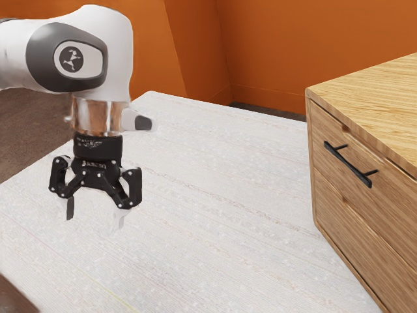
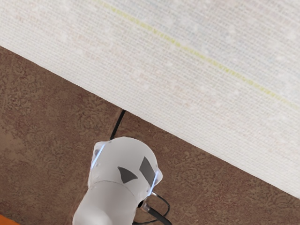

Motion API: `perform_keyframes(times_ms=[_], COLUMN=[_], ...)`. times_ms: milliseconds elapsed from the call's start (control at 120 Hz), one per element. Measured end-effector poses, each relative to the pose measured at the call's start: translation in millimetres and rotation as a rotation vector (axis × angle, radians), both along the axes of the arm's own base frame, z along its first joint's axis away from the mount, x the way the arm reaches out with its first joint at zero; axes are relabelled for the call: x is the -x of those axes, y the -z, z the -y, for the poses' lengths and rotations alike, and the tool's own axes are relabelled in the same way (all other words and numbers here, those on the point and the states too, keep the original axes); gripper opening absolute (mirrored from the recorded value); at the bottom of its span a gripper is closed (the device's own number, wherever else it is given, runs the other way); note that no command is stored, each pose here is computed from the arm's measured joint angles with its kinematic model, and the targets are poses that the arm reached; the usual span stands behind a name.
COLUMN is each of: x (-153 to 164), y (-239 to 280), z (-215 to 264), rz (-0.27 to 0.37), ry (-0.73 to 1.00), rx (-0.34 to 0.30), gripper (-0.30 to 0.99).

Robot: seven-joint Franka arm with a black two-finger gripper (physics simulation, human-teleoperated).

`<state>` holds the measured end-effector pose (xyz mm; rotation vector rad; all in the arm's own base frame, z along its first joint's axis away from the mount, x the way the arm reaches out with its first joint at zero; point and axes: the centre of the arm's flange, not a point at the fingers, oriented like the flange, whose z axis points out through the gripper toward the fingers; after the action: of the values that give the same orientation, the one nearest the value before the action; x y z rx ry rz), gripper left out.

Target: Pull the drawer handle with one arm to open the drawer

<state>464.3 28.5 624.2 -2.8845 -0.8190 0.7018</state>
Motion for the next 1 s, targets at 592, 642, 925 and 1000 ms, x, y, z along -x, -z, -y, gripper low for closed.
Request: perform_keyframes(times_ms=[592, 642, 925, 1000], x=[-68, -72, -51, -52], y=[-61, -63, -64, -59], z=[41, 70, 229, 247], rz=[0.480, 0.505, 0.547, 0.554], ry=[-0.597, -0.585, -0.446, -0.448], rx=[-0.059, -0.029, 0.064, 0.071], gripper=[0.69, 0.69, 0.69, 0.69])
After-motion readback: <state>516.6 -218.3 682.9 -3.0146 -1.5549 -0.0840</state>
